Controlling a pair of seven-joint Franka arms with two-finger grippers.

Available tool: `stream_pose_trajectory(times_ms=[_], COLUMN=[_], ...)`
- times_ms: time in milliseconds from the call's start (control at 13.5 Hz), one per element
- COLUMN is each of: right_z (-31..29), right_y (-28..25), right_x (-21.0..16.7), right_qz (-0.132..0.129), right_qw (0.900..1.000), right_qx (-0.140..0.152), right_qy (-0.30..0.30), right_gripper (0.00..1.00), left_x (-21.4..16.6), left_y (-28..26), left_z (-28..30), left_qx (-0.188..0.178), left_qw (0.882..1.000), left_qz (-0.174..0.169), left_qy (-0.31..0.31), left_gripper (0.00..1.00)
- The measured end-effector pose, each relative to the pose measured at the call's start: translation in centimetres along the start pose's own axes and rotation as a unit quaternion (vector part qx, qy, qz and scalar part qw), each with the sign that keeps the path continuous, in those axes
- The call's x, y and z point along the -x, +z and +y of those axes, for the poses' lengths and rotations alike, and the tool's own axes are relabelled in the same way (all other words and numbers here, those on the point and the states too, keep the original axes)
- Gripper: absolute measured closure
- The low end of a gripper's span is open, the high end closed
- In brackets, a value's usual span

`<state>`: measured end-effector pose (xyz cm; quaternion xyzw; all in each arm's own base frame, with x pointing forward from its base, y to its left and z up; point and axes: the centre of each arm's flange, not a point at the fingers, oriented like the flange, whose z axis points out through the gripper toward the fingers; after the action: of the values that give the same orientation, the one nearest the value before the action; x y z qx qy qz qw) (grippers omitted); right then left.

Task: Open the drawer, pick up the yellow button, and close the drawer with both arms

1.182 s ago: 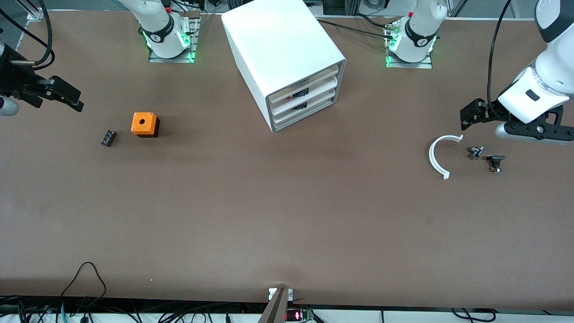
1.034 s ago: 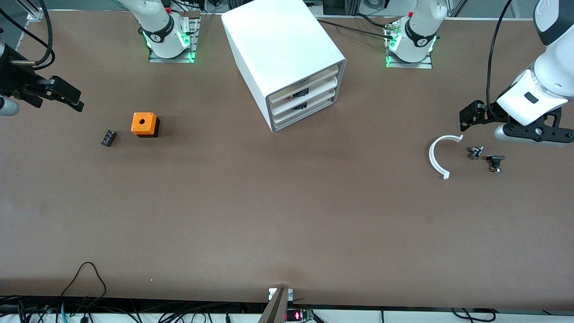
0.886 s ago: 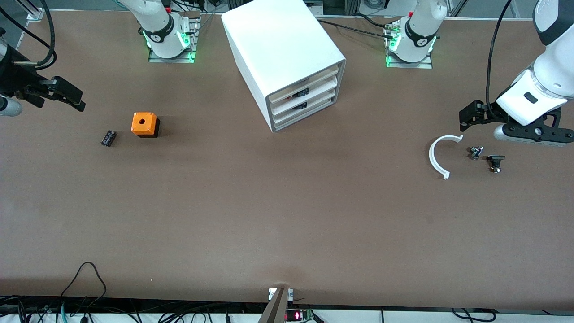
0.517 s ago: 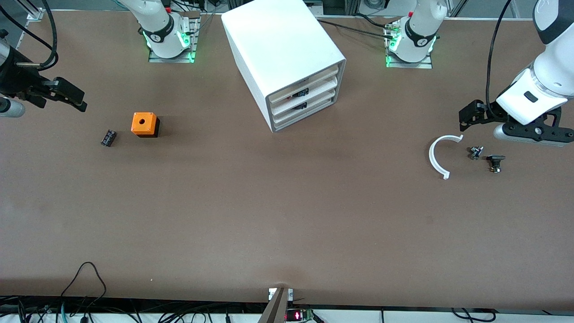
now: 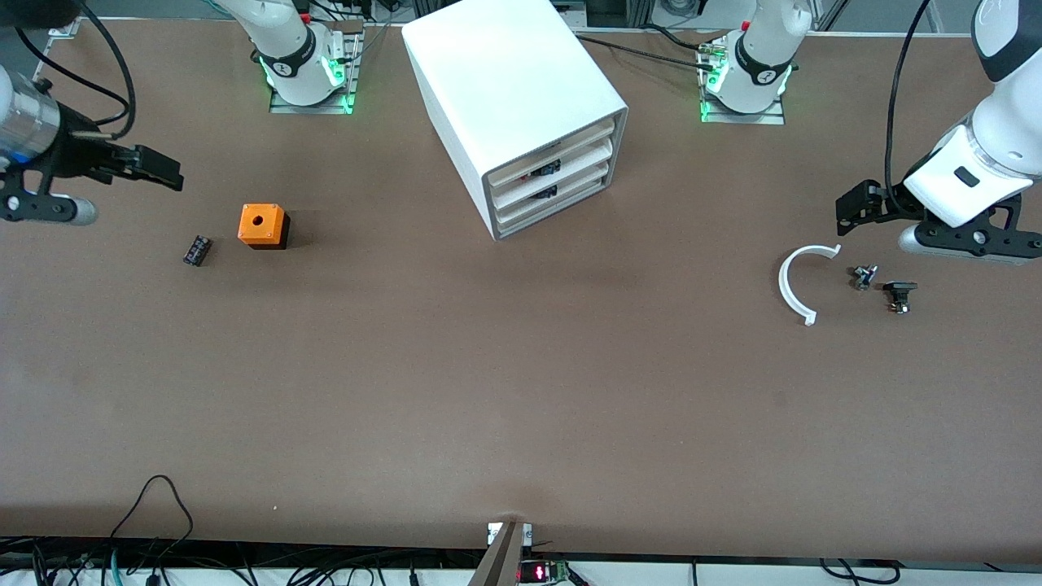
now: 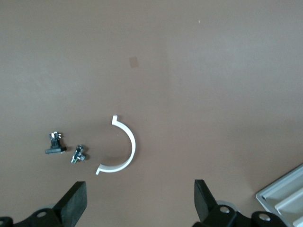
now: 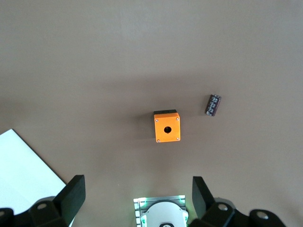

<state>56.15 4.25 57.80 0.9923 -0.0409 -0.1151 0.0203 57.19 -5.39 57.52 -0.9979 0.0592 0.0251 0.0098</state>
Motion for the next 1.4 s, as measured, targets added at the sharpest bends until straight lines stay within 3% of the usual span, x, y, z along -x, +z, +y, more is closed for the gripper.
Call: stream_pose_trajectory(times_ms=[295, 443, 591, 812, 1034, 1182, 1403], right_z=[-0.2, -0.5, -0.8, -2.0, -3.6, -3.3, -3.0], right_y=[4.9, 5.4, 5.4, 6.5, 7.2, 7.4, 7.6], right_x=[-3.9, -5.1, -6.2, -7.3, -7.7, -8.0, -8.3], right_qz=[-0.029, -0.012, 0.018, 0.028, 0.027, 0.031, 0.031], right_qw=[1.000, 1.000, 1.000, 1.000, 0.999, 0.999, 0.999], right_qx=[0.003, 0.000, -0.005, -0.006, -0.003, -0.005, -0.005], right_qy=[0.003, 0.002, 0.000, -0.008, -0.019, -0.016, -0.014], right_gripper=[0.00, 0.00, 0.00, 0.00, 0.00, 0.00, 0.00], left_x=[2.0, 3.2, 4.6, 4.7, 4.3, 4.1, 4.7], left_y=[1.2, 1.6, 2.2, 4.0, 8.4, 11.6, 16.9], left_z=[2.6, 4.4, 6.8, 9.2, 10.3, 10.1, 10.1], left_qx=[0.073, 0.121, 0.185, 0.244, 0.309, 0.381, 0.493], left_qw=[0.993, 0.983, 0.962, 0.942, 0.918, 0.894, 0.843], left_qz=[-0.087, -0.136, -0.195, -0.217, -0.204, -0.179, -0.163], left_qy=[0.011, 0.025, 0.049, 0.084, 0.140, 0.155, 0.140], left_gripper=[0.00, 0.00, 0.00, 0.00, 0.00, 0.00, 0.00])
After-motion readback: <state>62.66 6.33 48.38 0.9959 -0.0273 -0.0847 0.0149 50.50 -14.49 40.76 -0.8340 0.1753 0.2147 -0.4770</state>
